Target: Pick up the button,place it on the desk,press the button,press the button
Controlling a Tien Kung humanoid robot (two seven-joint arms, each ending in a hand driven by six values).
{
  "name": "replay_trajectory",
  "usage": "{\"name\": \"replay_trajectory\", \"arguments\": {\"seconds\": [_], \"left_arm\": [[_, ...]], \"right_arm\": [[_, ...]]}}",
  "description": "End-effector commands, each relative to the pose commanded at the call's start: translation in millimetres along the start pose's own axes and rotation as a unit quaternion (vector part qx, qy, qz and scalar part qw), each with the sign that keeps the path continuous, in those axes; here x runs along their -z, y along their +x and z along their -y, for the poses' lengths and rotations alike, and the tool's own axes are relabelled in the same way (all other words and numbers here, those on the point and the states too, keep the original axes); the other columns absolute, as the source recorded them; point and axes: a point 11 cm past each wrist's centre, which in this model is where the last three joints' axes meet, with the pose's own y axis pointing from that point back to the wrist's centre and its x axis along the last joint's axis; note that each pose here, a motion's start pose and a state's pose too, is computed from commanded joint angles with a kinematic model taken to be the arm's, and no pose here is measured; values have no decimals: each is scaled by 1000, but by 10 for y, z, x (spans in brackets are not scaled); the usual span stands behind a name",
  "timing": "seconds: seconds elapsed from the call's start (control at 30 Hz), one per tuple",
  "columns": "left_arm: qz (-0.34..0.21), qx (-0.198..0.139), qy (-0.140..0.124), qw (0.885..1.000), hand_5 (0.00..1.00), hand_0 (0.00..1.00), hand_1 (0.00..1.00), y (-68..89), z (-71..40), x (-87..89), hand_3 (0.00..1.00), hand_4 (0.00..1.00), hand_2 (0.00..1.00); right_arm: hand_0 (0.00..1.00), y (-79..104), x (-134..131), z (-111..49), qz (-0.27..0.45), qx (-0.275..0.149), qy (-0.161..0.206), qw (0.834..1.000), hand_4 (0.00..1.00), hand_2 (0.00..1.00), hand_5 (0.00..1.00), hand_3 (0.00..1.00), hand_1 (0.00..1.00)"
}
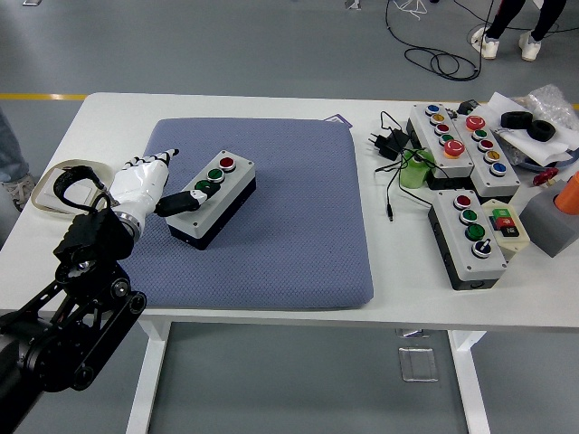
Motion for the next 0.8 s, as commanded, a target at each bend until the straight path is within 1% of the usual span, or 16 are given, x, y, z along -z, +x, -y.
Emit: {"name": "replay_trajectory", "arguments": {"seconds": [0.07,0.2,0.33,0.37,0.53,0.57,0.7,0.73,0.77,0.8], "left_arm": [[0,2,0,1000,964,998,998,-16,-1,-6,998,995,998],[0,17,4,1000,968,998,998,-120,-2,-49,998,998,998],[1,37,13,999,968,998,998,-218,35,-73,998,998,998],[1,41,16,999,885,998,998,-238,46,-75,998,998,998],[-4,59,29,998,885,998,998,-320,94,-92,998,998,998],[-5,62,31,998,792,956,998,-330,99,-99,998,998,998],[-9,71,35,997,792,956,998,-367,115,-155,998,998,998],[-11,68,39,997,792,956,998,-350,129,-138,998,998,998],[-12,67,41,997,737,878,998,-343,134,-132,998,998,998],[-13,65,42,997,737,878,998,-324,148,-128,998,998,998]], "right_arm": [[661,1,1,0,0,0,0,1000,365,721,211,588,636],[661,4,4,-1,-1,-1,0,1000,365,719,211,588,636],[661,7,9,-2,-1,-1,1,1000,365,719,211,588,636],[661,8,10,-2,-2,-1,1,1000,365,718,211,588,635],[661,14,24,-5,0,-2,2,1000,365,718,211,588,635],[661,15,27,-6,0,-2,3,1000,365,717,211,588,634],[661,18,37,-8,1,-3,4,1000,365,717,211,588,634],[661,20,39,-9,0,-4,4,1000,365,717,211,588,634],[660,21,40,-9,0,-4,4,1000,365,715,211,588,634],[660,22,39,-9,0,-4,4,1000,365,715,211,588,634]]}}
